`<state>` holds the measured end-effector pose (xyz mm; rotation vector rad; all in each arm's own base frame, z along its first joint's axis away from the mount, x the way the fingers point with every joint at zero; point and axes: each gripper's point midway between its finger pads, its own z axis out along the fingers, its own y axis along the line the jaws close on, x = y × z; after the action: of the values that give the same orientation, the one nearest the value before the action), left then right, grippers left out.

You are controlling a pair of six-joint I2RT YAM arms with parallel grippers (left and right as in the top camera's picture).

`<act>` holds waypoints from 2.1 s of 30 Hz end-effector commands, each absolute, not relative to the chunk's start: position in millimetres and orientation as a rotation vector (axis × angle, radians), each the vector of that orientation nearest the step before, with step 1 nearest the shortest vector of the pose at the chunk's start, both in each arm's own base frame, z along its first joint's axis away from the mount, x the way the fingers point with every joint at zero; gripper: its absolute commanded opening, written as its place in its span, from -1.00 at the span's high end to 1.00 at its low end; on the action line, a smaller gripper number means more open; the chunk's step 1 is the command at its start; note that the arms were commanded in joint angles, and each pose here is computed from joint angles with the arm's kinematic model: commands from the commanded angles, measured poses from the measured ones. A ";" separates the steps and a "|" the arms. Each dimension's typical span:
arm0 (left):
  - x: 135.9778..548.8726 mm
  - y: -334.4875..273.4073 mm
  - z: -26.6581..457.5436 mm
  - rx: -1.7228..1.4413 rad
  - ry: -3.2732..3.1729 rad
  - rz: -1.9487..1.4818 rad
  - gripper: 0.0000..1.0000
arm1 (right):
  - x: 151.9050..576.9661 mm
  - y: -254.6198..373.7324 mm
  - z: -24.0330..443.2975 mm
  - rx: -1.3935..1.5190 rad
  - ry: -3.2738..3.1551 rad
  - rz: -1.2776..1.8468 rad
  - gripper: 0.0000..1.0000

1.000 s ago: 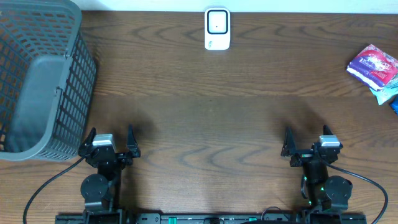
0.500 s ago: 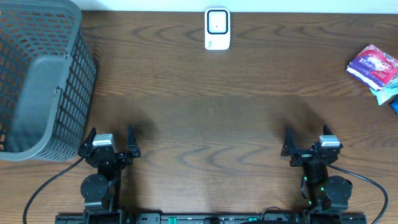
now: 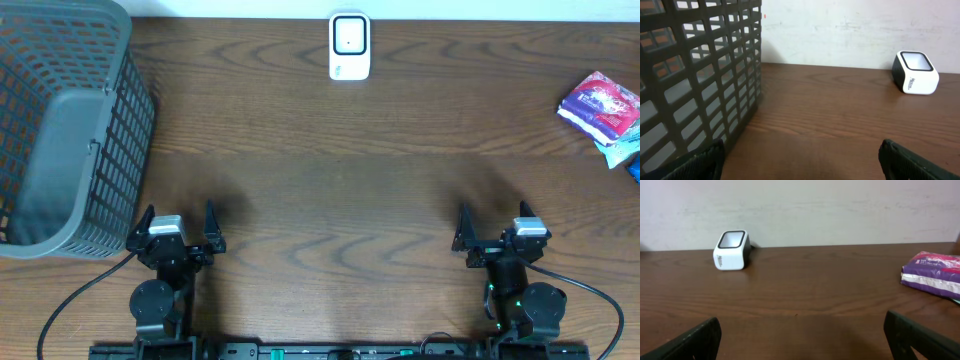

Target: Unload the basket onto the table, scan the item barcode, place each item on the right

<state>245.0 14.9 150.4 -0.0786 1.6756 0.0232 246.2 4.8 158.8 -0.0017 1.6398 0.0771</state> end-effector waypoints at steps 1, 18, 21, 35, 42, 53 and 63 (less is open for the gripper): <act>243.2 18.9 136.4 -0.080 1.725 0.056 -0.96 | 246.0 4.6 158.3 0.008 1.640 0.088 -0.99; 243.2 18.8 136.4 -0.079 1.725 0.056 -0.96 | 246.0 3.4 157.8 -0.030 1.641 0.041 -0.99; 243.2 18.9 136.5 -0.080 1.725 0.056 -0.95 | 246.0 3.3 157.8 -0.054 1.640 0.018 -0.98; 243.2 18.8 136.5 -0.079 1.725 0.056 -0.96 | 246.0 4.7 158.6 -0.059 1.637 0.025 -0.98; 243.2 18.9 136.5 -0.080 1.725 0.056 -0.96 | 246.0 4.7 158.6 -0.059 1.637 0.025 -0.99; 243.2 18.9 136.4 -0.080 1.725 0.056 -0.96 | 246.0 4.7 158.6 -0.059 1.637 0.025 -0.99; 243.2 18.8 136.5 -0.079 1.725 0.056 -0.95 | 246.0 4.7 158.6 -0.059 1.637 0.025 -0.99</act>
<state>245.0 14.9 150.5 -0.0789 1.6752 0.0235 246.2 4.7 158.6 -0.0460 1.6395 0.0351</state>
